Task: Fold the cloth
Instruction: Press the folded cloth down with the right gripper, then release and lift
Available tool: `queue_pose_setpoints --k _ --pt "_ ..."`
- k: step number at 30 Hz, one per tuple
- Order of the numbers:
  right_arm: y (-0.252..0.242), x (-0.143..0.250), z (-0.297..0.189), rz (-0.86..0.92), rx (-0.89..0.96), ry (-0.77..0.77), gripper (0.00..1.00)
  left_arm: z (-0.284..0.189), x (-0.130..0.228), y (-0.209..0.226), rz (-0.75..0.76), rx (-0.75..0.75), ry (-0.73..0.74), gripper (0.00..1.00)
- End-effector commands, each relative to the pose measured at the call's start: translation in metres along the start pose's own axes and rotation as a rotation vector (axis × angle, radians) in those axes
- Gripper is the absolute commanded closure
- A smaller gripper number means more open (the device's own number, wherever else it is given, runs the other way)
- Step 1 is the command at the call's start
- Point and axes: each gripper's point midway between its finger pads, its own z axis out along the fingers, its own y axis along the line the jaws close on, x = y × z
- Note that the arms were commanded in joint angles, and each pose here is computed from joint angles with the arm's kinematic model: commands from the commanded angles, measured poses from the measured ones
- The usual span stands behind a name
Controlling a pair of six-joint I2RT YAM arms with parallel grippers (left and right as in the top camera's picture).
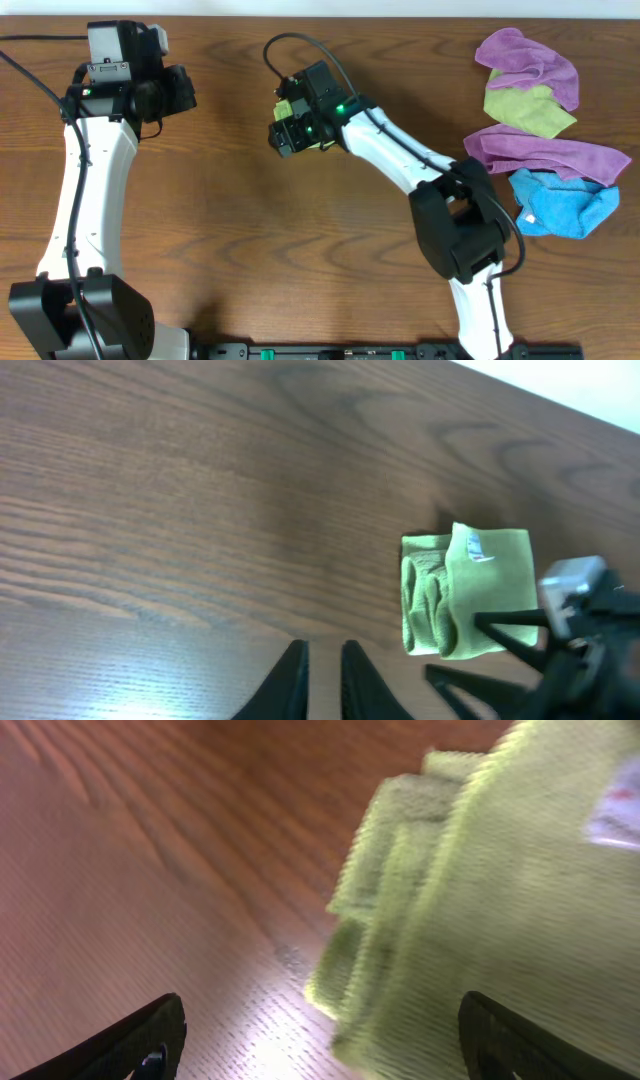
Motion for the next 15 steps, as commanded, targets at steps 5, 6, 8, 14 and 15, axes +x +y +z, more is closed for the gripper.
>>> queue_pose_setpoints --k 5,6,8,14,15 --pt "-0.052 -0.061 -0.13 -0.01 0.269 -0.165 0.13 0.032 0.028 -0.014 -0.013 0.137 0.146 0.46" --pt "-0.065 -0.062 -0.148 0.007 0.338 -0.179 0.12 0.041 0.034 -0.021 -0.023 0.194 0.178 0.42" --pt "-0.084 -0.061 -0.176 0.036 0.418 -0.195 0.12 0.058 0.046 -0.028 -0.035 0.244 0.236 0.34" --pt "-0.131 -0.045 -0.239 0.143 0.505 -0.205 0.11 0.117 0.1 -0.075 0.014 0.385 0.42 0.26" --pt "-0.135 -0.042 -0.243 0.155 0.511 -0.201 0.12 0.124 0.107 -0.086 0.029 0.414 0.432 0.26"
